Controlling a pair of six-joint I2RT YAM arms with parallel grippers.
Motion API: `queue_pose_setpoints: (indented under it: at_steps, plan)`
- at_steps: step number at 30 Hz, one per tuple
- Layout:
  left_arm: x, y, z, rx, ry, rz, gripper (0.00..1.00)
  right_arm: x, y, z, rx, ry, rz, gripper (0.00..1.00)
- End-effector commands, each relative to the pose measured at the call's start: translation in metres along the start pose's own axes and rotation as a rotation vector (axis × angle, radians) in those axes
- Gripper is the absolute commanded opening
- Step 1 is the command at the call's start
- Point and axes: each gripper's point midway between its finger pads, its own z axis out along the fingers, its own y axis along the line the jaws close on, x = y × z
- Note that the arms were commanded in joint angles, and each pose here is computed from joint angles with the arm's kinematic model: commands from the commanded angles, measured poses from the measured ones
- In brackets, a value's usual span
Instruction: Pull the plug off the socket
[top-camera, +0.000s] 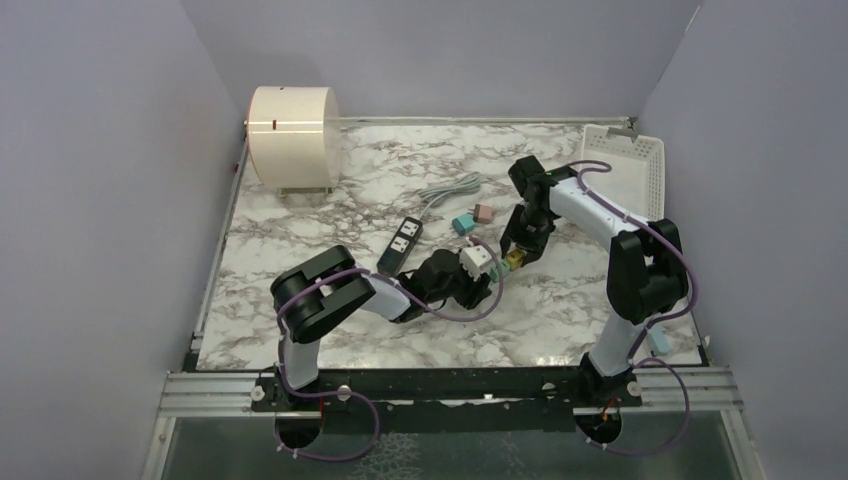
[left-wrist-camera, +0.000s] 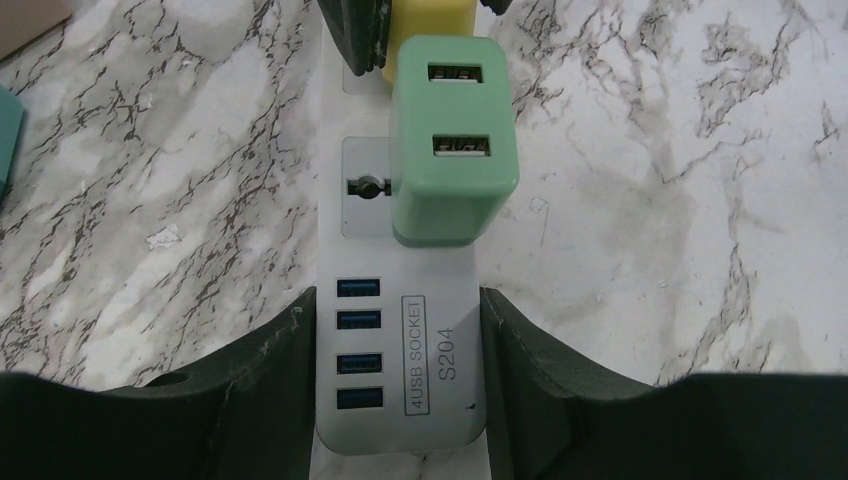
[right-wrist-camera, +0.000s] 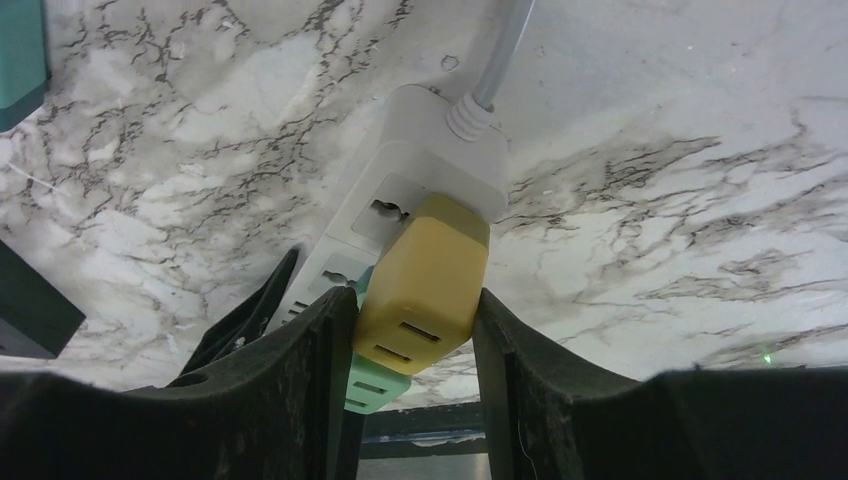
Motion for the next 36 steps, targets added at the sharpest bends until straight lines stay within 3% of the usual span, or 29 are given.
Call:
queue_pose_setpoints:
  at_steps: [1,14,31,33,36]
  plan:
    - [0.052,-0.022,0.002,0.048,0.154,-0.056,0.00,-0.002,-0.007,0.001,0.072,-0.018,0.089,0.50]
    - [0.061,-0.014,0.009,-0.012,0.171,-0.084,0.00,0.001,-0.031,0.013,0.167,-0.073,0.249,0.48]
    - [0.069,-0.009,0.010,-0.051,0.188,-0.091,0.00,-0.024,-0.048,0.005,0.176,-0.140,0.284,0.45]
    - [0.069,-0.009,0.011,-0.051,0.191,-0.089,0.00,-0.027,-0.047,0.001,0.171,-0.153,0.285,0.43]
    - [0.072,-0.009,0.011,-0.055,0.200,-0.088,0.00,-0.031,-0.046,-0.006,0.160,-0.169,0.287,0.31]
